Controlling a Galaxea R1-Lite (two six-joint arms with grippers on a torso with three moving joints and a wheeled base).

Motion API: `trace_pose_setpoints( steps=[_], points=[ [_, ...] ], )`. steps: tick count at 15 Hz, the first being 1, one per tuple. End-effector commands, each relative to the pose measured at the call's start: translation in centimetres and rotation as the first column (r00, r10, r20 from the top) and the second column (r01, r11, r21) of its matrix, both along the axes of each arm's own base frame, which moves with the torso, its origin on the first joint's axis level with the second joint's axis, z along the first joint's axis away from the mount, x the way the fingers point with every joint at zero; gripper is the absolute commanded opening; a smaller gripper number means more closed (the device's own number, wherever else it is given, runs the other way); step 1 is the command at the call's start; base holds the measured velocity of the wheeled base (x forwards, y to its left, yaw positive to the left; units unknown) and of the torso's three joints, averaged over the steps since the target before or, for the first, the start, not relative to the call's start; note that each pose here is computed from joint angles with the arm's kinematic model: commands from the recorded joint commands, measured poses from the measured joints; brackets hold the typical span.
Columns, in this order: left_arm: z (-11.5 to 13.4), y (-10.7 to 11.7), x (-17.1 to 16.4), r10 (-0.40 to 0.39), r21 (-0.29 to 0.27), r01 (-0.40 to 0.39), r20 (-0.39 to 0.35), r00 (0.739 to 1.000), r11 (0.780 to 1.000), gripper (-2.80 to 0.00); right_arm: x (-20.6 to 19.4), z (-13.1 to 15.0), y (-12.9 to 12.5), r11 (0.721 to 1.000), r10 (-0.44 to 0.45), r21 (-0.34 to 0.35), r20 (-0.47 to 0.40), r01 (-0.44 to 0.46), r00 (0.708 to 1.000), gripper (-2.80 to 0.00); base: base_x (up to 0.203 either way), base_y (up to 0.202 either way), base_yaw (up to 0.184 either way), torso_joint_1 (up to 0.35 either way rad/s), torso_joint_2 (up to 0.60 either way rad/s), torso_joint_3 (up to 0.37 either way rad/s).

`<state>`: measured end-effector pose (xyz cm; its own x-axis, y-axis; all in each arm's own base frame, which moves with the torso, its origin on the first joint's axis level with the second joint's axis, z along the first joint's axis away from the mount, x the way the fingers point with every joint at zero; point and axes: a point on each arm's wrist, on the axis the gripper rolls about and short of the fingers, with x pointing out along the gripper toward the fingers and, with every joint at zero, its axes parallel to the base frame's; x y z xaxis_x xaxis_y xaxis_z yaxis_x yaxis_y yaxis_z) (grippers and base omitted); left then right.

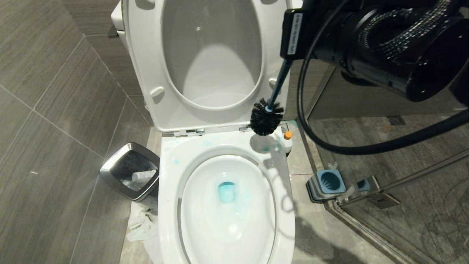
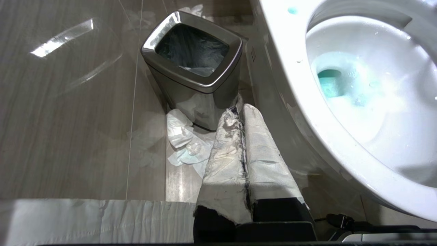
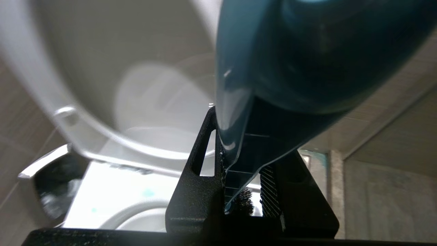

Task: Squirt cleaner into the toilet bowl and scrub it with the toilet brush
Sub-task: Scrub the toilet bowl

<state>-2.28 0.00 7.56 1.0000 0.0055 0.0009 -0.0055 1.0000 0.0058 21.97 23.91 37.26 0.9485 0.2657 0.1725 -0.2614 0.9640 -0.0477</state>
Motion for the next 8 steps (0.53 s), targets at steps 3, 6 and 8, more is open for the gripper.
trace_pose_setpoints(
  steps=[3,6,8],
  points=[
    [0.0,0.0,0.0,0.001,0.0,-0.001,0.001,1.0,1.0,-2.8,1.4,-4.1,5.1,0.996,0.036,-0.074,-0.074,-0.042,0.997,-2.8,0.0,0.0,0.0,-0.001,0.0,0.084],
    [0.0,0.0,0.0,0.001,-0.001,-0.001,0.001,1.0,1.0,-2.8,2.8,-7.6,8.0,0.993,0.049,-0.098,-0.14,-0.063,0.989,-2.8,0.0,0.0,0.0,0.002,0.0,0.009],
    [0.0,0.0,0.0,-0.001,-0.001,0.001,0.002,1.0,1.0,-2.8,3.6,-9.8,9.8,0.991,0.056,-0.113,-0.173,-0.076,0.983,-2.8,0.0,0.0,0.0,0.0,0.0,0.0]
  ],
)
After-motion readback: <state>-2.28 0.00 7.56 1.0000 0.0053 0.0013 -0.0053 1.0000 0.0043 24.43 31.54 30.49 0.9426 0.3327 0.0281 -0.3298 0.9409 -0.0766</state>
